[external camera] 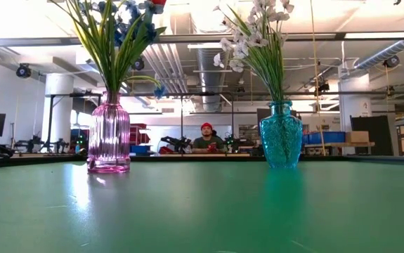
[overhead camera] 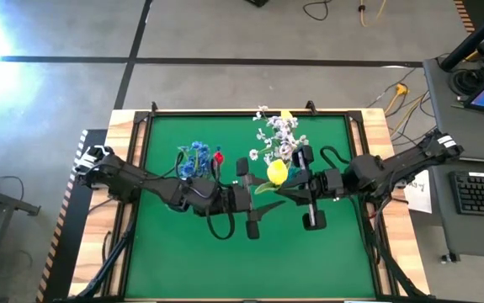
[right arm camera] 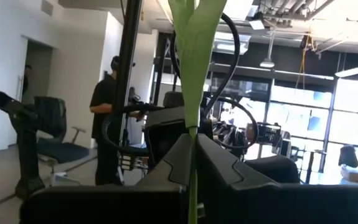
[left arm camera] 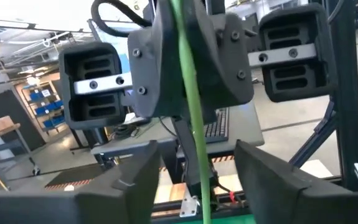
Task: Sort flowers into vase by color
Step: Put the yellow tulip into the blue vase
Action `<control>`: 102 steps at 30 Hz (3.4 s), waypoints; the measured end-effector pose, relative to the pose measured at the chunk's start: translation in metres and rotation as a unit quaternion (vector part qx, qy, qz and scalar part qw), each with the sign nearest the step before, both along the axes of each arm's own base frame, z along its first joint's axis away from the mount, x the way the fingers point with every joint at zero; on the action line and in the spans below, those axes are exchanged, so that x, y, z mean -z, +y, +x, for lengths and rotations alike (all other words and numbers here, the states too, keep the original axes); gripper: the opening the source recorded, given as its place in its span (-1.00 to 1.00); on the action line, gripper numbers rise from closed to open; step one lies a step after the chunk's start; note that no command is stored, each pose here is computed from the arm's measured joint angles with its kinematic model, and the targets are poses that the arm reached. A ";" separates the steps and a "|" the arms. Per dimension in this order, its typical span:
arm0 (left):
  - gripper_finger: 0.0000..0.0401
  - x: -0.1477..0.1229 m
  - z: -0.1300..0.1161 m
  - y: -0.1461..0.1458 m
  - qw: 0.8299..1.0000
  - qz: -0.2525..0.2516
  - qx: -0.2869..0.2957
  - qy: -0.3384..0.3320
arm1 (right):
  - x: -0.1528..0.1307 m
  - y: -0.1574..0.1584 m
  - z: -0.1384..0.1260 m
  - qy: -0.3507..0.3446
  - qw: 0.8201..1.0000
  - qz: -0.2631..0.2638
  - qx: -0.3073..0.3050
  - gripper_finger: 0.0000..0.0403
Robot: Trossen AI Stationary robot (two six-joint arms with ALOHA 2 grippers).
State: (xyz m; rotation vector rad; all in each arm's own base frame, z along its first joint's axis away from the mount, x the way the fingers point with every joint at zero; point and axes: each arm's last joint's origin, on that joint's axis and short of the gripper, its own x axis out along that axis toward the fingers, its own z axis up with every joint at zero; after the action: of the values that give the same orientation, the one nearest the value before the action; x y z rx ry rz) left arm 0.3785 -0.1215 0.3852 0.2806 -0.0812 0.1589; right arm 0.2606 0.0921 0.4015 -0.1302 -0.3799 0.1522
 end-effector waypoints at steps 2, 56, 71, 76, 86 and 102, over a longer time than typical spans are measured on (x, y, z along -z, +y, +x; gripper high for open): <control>-0.17 0.000 0.000 0.000 1.000 -0.003 0.000 -0.002 | 0.000 0.000 0.000 0.000 1.000 -0.001 0.000 -0.94; -0.82 0.017 -0.014 -0.008 0.987 -0.037 -0.117 0.100 | 0.004 -0.004 -0.009 0.157 0.987 -0.023 0.015 -0.94; 0.00 0.003 -0.030 -0.041 0.991 -0.081 -0.080 0.077 | 0.002 -0.033 -0.097 0.217 0.972 0.056 -0.067 -0.95; 0.00 0.006 -0.037 -0.060 0.992 -0.078 -0.058 0.083 | 0.033 -0.038 -0.109 0.235 0.964 0.109 -0.066 -0.95; 0.00 0.012 -0.052 -0.083 0.992 -0.051 -0.027 0.111 | 0.059 -0.040 -0.113 0.251 0.955 0.144 -0.060 -0.95; 0.00 0.003 -0.064 -0.070 0.986 0.019 -0.110 0.127 | 0.082 -0.062 -0.116 0.213 0.912 0.143 0.320 -0.94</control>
State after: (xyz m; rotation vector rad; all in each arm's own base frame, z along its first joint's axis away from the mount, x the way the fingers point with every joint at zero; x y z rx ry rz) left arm 0.3143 -0.1919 0.3822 0.3456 0.2010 0.3406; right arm 0.1444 0.0299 0.3198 0.0744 0.0927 -0.5208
